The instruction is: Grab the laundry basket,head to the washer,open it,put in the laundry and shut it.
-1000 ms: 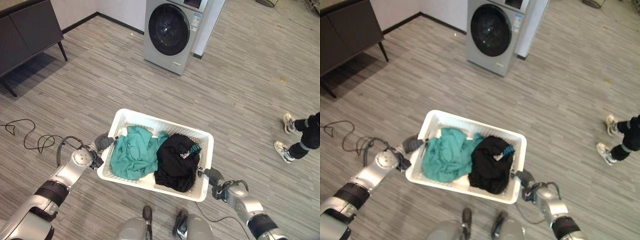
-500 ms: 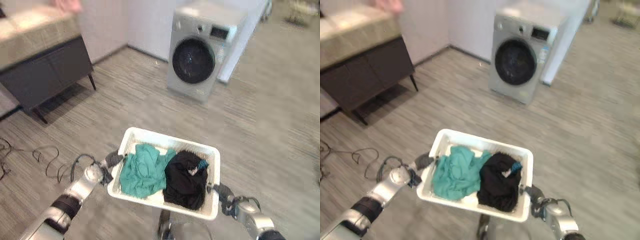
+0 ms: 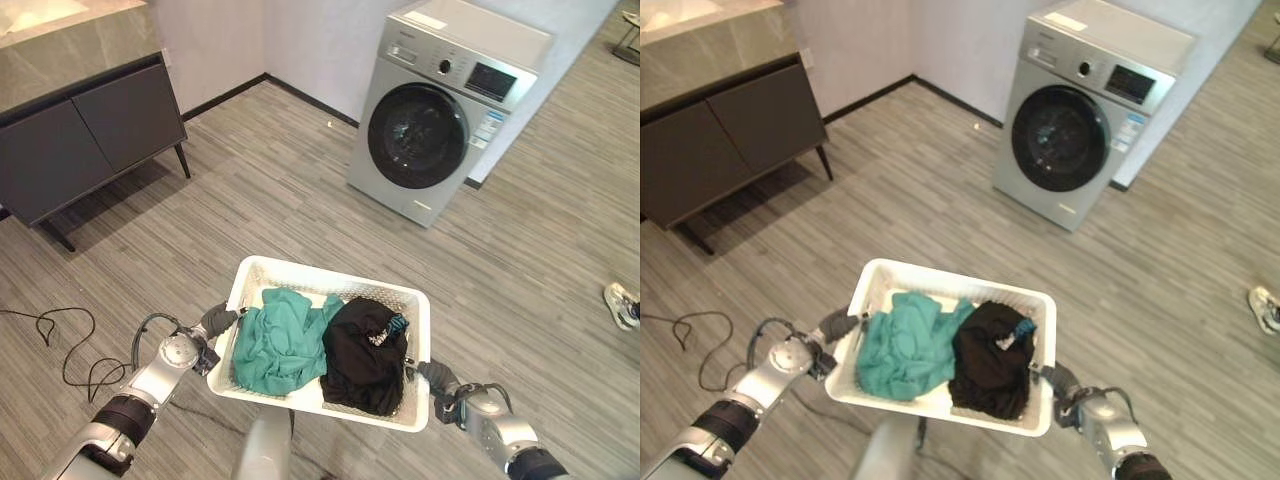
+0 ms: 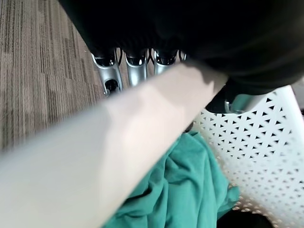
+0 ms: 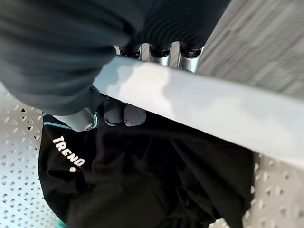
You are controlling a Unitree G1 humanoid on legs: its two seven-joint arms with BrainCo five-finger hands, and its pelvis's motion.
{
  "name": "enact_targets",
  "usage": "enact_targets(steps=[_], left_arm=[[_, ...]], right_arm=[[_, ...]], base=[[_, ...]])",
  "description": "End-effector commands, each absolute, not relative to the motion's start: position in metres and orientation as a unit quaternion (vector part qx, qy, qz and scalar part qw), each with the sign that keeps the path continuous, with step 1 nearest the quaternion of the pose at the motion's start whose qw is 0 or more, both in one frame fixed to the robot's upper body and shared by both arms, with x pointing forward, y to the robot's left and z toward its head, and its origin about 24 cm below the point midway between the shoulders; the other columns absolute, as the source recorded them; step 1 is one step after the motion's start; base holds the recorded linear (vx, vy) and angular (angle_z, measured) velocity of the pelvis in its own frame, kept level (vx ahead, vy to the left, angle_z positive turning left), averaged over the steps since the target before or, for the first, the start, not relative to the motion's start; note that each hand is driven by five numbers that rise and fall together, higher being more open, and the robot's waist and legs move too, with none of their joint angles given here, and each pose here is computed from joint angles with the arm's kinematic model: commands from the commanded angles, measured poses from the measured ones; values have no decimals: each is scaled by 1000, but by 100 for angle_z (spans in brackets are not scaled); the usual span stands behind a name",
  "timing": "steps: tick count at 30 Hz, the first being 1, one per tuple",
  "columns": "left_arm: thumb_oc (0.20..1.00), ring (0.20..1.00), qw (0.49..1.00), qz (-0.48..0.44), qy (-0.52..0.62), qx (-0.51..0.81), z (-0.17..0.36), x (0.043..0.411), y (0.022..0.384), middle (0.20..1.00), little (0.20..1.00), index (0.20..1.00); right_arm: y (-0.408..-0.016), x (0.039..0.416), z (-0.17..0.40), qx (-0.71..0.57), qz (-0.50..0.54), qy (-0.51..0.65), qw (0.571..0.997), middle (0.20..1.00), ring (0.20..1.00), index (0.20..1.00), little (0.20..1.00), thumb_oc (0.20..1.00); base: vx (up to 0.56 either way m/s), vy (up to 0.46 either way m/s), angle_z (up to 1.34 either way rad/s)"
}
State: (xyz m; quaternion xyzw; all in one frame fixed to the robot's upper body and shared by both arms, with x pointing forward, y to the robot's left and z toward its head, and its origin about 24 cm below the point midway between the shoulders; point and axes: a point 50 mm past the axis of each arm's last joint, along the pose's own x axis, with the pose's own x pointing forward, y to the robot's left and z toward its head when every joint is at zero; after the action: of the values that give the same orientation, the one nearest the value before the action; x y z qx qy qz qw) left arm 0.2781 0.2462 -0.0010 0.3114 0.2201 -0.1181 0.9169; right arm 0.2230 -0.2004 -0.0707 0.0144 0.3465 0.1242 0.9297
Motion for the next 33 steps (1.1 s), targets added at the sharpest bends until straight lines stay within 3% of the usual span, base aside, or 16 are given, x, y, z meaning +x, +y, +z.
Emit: enact_targets(steps=[1, 5, 14, 28, 33], left_arm=[[200, 200, 944, -60, 127, 298, 52, 306, 265, 200, 200, 200], [200, 200, 937, -52, 137, 316, 51, 305, 274, 200, 200, 200], [200, 200, 938, -67, 125, 316, 55, 310, 263, 200, 200, 200], [200, 200, 937, -50, 135, 319, 45, 305, 271, 200, 200, 200], [200, 200, 940, -37, 135, 311, 50, 304, 276, 200, 200, 200]], right_arm=[[-216, 257, -34, 17, 113, 249, 962, 200, 200, 200, 200, 200], [-211, 252, -44, 36, 106, 265, 958, 200, 200, 200, 200, 200], [-231, 250, -39, 9, 78, 259, 963, 200, 200, 200, 200, 200], [-266, 220, -54, -17, 39, 309, 950, 200, 200, 200, 200, 200], [-268, 231, -38, -23, 41, 276, 960, 200, 200, 200, 200, 200]], base=[[467, 163, -79], [498, 210, -106], [345, 120, 17], [386, -227, 31], [175, -308, 2]])
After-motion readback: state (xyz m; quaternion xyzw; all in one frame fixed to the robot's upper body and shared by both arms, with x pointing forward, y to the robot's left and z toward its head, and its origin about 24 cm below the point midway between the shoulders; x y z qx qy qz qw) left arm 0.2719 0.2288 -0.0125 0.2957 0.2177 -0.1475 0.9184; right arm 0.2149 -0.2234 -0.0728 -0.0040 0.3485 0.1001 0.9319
